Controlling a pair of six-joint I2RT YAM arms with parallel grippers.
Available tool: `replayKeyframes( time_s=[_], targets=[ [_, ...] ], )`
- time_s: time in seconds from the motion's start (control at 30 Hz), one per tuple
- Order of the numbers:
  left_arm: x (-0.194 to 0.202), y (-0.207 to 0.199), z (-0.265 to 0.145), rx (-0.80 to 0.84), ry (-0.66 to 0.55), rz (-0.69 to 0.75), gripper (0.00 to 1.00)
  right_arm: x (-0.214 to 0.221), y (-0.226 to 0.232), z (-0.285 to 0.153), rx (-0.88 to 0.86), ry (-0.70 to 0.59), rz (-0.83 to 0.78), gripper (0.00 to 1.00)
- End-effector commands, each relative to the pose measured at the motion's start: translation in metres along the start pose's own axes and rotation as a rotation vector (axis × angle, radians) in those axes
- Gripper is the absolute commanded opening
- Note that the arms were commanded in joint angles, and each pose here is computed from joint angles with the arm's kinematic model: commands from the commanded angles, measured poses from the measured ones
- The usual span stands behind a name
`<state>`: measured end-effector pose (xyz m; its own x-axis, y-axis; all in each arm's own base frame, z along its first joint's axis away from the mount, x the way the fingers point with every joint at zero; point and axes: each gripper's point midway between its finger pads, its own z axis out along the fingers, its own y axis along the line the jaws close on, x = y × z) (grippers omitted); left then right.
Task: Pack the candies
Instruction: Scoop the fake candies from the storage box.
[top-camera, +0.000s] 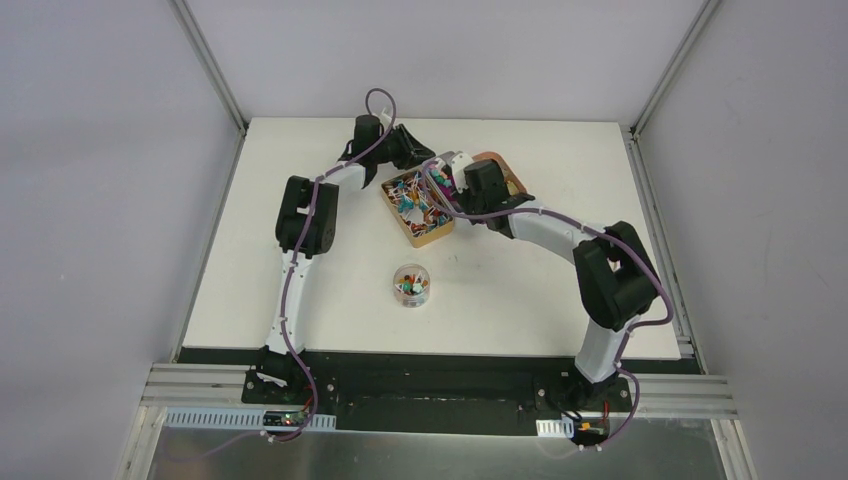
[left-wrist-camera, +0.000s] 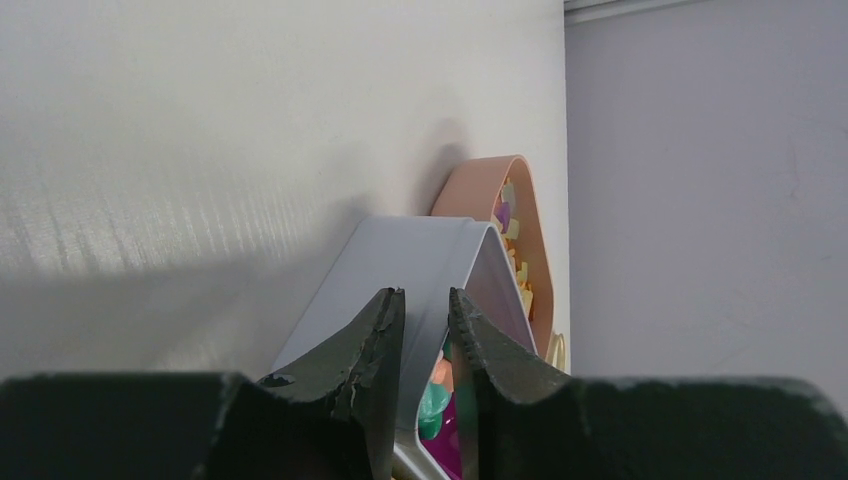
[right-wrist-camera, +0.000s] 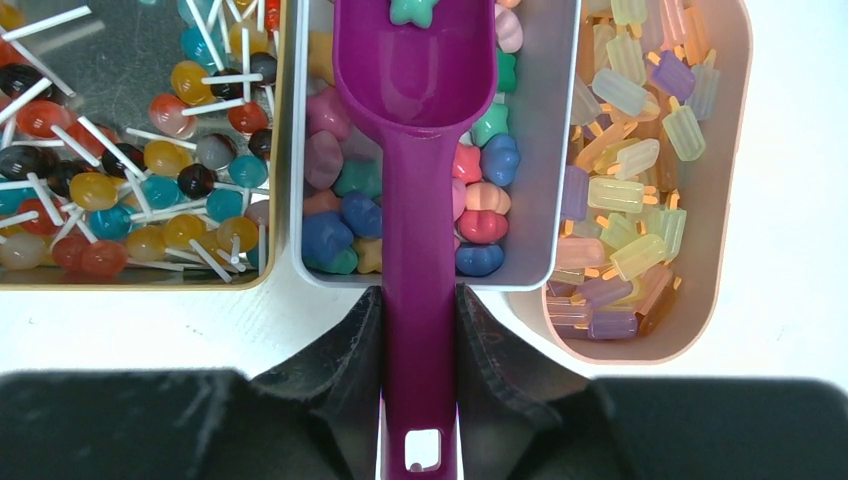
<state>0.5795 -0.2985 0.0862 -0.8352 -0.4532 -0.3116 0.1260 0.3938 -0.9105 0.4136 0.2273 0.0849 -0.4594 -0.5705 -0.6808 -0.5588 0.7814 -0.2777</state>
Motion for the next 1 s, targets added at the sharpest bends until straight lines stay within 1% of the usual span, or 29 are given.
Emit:
replayKeyframes(
  time_s=[0.0,0.43,0.77,0.97],
  targets=[
    [0.035,-0.015,0.012,0.065,0.104,0.004,0.24,-0.01,-0.012,0.0,0.046,-0.073,0.018,0.0],
    [0.012,-0.049,0.008,0.117,0.064,0.055,0.25,-0.011,-0.031,-0.05,0.088,-0.052,0.029,0.0],
    [-0.014,-0.073,-0.005,0.139,0.017,0.093,0.31,-0.02,-0.031,-0.076,0.059,-0.099,0.025,0.0],
    [-0.029,-0.086,-0.022,0.126,-0.009,0.128,0.31,-0.021,-0.027,-0.101,0.015,-0.142,0.014,0.0]
  ],
)
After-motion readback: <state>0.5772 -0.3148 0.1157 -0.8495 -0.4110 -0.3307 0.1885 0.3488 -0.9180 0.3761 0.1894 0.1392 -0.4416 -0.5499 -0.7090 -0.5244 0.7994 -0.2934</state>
